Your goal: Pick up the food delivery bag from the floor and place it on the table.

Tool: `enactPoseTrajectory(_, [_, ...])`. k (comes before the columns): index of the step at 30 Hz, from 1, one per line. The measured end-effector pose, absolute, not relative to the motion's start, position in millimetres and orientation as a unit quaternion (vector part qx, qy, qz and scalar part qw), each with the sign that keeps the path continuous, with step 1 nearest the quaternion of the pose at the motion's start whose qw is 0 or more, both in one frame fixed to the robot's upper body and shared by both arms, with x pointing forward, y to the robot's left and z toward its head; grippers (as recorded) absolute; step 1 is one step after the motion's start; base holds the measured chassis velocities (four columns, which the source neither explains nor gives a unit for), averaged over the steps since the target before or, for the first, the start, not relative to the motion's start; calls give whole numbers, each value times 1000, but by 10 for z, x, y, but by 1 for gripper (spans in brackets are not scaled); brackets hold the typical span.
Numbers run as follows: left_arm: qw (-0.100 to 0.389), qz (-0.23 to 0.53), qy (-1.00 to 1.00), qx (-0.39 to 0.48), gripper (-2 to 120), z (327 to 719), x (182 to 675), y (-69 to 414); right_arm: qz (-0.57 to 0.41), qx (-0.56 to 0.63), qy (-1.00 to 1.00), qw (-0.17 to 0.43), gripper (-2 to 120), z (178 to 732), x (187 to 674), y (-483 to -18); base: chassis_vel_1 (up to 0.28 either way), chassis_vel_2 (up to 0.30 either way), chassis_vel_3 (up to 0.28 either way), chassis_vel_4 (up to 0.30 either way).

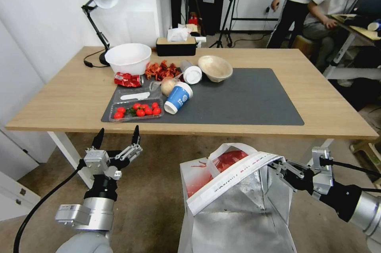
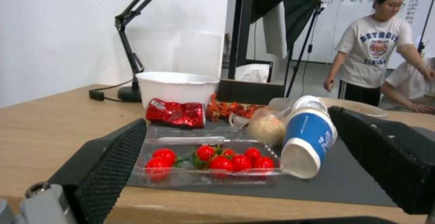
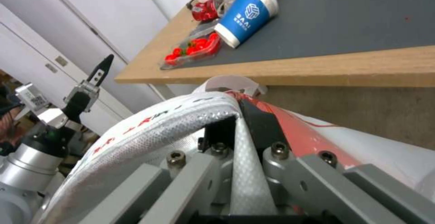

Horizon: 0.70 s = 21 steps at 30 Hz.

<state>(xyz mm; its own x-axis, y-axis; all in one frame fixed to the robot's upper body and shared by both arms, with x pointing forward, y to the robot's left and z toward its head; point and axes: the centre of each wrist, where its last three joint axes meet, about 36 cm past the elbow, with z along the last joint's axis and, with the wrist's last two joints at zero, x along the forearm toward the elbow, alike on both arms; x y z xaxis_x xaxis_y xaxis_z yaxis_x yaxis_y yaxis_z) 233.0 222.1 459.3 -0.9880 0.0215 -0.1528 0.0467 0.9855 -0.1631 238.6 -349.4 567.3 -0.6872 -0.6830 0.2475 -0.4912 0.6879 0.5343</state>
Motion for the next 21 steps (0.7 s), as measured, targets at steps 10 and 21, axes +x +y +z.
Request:
enactPoseTrajectory(10, [75, -82, 994, 20, 100, 4588, 2327, 2220, -220, 329, -892, 220, 0, 5666, 2383, -3492, 0, 0, 0, 0])
enactPoseTrajectory(21, [76, -81, 993, 28, 100, 4558, 2325, 2231, -218, 330, -892, 219, 0, 5668, 2386, -3490, 0, 0, 0, 0])
